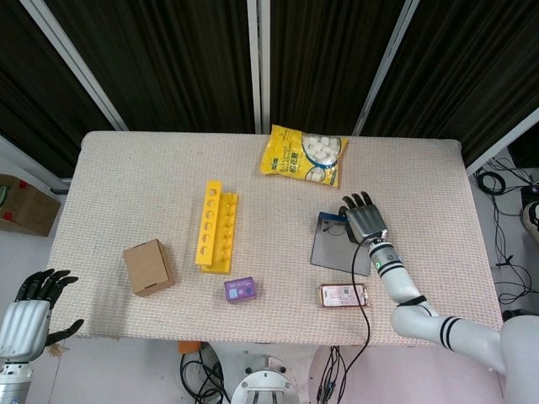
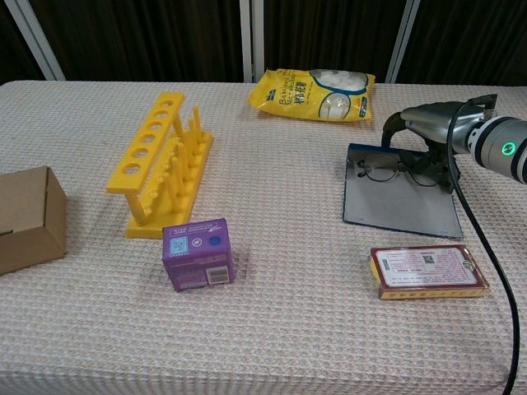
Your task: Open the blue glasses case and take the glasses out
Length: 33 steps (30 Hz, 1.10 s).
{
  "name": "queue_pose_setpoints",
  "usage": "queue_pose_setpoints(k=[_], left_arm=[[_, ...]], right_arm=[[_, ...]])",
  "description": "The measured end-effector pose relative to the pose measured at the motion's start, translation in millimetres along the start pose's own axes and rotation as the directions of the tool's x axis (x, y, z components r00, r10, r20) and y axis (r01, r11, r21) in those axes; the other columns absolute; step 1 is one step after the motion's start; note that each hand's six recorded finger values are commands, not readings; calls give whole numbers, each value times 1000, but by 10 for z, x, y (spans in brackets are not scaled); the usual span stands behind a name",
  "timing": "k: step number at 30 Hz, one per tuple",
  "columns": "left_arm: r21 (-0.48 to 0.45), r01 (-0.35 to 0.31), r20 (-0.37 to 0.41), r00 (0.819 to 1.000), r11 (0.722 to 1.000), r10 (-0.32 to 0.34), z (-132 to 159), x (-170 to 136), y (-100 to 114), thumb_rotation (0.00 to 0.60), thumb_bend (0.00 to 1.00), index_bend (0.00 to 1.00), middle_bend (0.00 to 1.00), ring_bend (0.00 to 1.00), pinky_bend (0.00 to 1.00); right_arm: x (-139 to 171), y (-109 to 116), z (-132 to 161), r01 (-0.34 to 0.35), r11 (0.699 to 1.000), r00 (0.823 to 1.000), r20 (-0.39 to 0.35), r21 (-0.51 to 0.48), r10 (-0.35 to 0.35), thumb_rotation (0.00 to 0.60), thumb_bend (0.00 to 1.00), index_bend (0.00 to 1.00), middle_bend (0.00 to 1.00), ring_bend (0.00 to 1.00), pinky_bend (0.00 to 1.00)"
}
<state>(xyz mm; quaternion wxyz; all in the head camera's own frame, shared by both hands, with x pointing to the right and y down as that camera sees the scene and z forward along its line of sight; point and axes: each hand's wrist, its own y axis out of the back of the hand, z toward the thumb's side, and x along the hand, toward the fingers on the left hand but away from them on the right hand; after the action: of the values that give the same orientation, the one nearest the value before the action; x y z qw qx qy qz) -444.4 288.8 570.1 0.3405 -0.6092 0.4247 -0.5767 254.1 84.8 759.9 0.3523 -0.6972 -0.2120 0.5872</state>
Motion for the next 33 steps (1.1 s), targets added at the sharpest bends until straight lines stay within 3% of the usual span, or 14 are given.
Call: queue_pose_setpoints(k=[5,8,12,15,21,33], left_arm=[[-2,0,0,1000,1000,0,-12,-15,-19,600,93,277,202,120,141],[-7,1,-1,1000,1000,-1,-18,-22,-34,600,92,277,202,120,141],[-8,3,0,1000,1000,-3,-21,-20,-44,600,93,277,202,120,141],[-6,2,4,1000,1000,-2,-7,-13,-43,600,92,276,202,120,141],[-5,3,4,1000,1000,-3,3,-11,-38,600,92,277,202,120,141],[-1,6,1,1000,1000,-6,5,-12,-34,600,92,276,202,120,141]], right_arm=[[78,10,317,-8,1000,996,-94,-29,5,600,595,339,148,36,1],[142,27,412,-9,999,991,-134,-41,4,600,521,339,158,36,1],[165,94,338,27,999,992,-126,-29,-30,600,365,338,165,36,2],[139,121,249,39,999,994,-104,-17,-40,600,315,338,165,36,3],[64,100,216,27,1000,996,-85,1,-27,600,303,339,167,37,4],[31,81,131,17,1000,998,-63,6,-17,600,377,406,183,37,5]])
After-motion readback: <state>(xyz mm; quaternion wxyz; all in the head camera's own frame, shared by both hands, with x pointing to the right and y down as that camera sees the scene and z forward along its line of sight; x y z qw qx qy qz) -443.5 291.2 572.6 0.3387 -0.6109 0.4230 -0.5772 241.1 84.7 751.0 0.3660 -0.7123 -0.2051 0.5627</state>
